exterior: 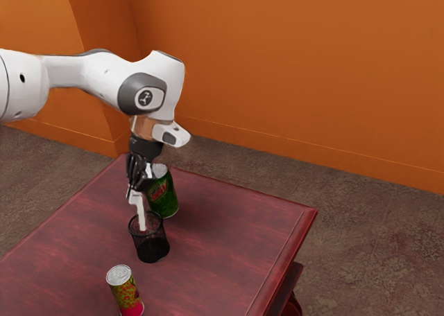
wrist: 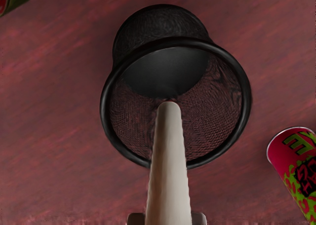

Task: Take the marker out of the pen holder and place it to the left of the pen holder.

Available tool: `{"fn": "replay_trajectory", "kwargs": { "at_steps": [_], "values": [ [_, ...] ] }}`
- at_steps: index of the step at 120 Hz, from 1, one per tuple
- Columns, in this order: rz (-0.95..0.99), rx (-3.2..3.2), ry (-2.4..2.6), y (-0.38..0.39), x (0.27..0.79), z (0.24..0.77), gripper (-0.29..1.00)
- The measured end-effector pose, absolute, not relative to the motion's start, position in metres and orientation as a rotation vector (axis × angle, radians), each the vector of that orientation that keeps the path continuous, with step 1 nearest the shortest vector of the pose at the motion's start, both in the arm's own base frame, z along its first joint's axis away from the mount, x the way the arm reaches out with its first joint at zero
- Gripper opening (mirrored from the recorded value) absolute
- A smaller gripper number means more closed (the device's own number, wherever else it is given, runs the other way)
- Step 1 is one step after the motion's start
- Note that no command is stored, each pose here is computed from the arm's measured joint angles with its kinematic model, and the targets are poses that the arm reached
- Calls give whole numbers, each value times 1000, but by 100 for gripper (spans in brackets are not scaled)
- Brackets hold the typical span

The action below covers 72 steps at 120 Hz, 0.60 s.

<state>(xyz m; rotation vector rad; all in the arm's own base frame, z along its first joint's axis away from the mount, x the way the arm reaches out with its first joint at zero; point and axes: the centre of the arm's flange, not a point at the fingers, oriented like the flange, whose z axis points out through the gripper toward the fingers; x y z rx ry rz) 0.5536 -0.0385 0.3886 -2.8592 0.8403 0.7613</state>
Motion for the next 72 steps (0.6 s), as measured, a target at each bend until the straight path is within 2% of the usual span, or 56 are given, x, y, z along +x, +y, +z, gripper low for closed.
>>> {"fn": "replay_trajectory", "kwargs": {
  "at_steps": [30, 72],
  "values": [
    [773, -2865, 668, 0, 534, 438, -7],
    [1162, -2773, 539, 89, 530, 344, -4]
  ]
}}
